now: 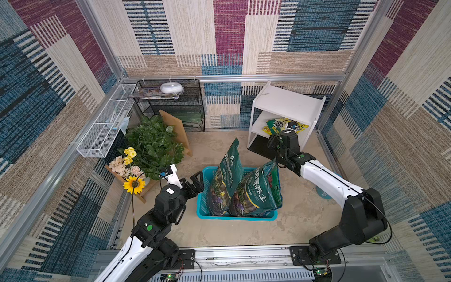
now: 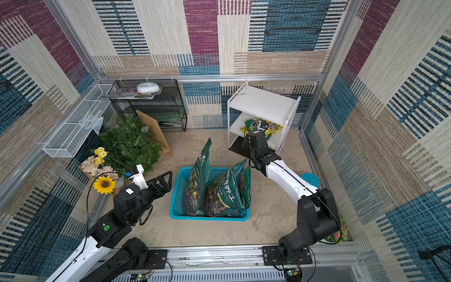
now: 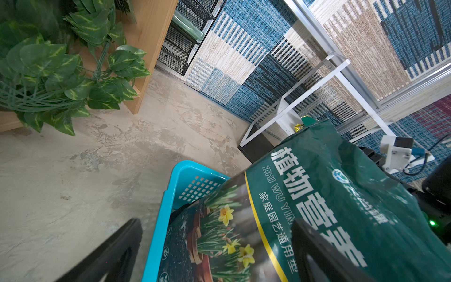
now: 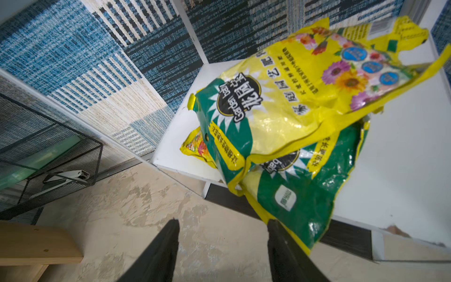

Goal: Take down the fertilizer bag from the shelf
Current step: Pick up the fertilizer bag from the shelf.

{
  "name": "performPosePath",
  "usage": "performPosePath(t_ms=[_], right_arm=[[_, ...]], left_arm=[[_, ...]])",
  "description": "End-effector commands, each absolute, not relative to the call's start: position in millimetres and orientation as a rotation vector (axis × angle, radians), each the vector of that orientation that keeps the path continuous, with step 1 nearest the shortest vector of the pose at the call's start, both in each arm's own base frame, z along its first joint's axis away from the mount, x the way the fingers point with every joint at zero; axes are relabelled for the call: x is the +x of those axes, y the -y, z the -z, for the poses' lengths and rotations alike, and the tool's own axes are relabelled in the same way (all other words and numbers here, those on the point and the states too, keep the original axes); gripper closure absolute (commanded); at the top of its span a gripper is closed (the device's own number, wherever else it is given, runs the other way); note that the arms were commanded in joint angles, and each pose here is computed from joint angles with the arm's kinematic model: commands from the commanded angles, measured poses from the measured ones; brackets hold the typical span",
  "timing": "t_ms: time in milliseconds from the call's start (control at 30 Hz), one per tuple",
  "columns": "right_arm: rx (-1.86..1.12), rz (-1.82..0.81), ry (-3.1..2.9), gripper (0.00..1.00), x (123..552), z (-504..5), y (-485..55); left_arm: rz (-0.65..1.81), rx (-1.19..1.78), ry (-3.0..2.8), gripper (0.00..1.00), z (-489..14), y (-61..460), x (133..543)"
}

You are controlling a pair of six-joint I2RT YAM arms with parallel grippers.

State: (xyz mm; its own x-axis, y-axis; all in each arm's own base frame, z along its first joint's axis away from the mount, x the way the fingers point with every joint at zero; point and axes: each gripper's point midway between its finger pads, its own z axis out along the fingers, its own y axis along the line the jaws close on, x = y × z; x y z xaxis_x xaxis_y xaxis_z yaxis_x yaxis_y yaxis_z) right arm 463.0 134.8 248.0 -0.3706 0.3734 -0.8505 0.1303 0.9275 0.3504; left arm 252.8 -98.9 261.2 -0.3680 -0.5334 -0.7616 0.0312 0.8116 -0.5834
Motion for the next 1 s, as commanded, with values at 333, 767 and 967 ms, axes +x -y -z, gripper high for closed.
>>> performPosePath(t_ms=[333,767,967], right_arm=[[0.353,-0.183,-1.946,0.38,484,-240,-135],[0.296,-0.161,-1.919,1.0,490,-261,-144],[0.273,-0.226,-1.864,1.0,473,-293,-145]], left_arm=[[0.618,-0.379,-1.856,0.01,-263,99,255],[0.62,-0.377,-1.854,0.01,-264,99,255],[0.62,-0.379,-1.854,0.01,-264,99,255]])
